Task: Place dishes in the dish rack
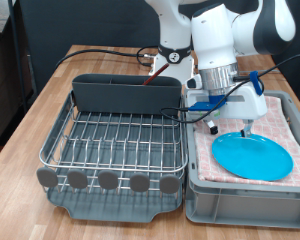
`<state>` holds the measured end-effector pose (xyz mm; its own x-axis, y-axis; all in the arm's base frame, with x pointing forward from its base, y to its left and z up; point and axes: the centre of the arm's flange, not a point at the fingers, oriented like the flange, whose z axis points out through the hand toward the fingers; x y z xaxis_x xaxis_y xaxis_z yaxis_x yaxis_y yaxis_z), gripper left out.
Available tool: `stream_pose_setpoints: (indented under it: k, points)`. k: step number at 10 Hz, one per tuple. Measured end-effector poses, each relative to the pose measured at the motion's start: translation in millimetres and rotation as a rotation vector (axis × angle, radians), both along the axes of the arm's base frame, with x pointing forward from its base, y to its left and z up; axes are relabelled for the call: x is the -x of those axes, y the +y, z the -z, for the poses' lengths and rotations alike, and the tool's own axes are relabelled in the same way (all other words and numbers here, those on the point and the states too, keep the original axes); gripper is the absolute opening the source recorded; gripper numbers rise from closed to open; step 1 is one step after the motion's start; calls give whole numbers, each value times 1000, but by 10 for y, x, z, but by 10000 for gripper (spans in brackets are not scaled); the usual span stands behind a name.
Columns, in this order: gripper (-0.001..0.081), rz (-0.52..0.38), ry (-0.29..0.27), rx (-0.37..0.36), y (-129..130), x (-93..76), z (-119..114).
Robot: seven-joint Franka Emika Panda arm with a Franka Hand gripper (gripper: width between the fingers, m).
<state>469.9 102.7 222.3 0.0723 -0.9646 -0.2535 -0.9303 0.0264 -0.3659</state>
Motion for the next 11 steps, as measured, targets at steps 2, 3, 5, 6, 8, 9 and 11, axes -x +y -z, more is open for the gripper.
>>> stream_pose_setpoints:
  k: [2,3,5,6,8,9,11]
  points:
    - [802,-12,-6,-1,14,-17,-14]
    - [802,-14,-8,-4,24,-31,-24]
    - [802,-19,-8,-14,43,-50,-35]
    - [802,-20,-8,-16,48,-57,-40]
    - [802,-17,-12,-24,55,-68,-49]
    - [785,-17,-14,-27,56,-70,-52]
    - [579,-17,-14,-36,62,-68,-46]
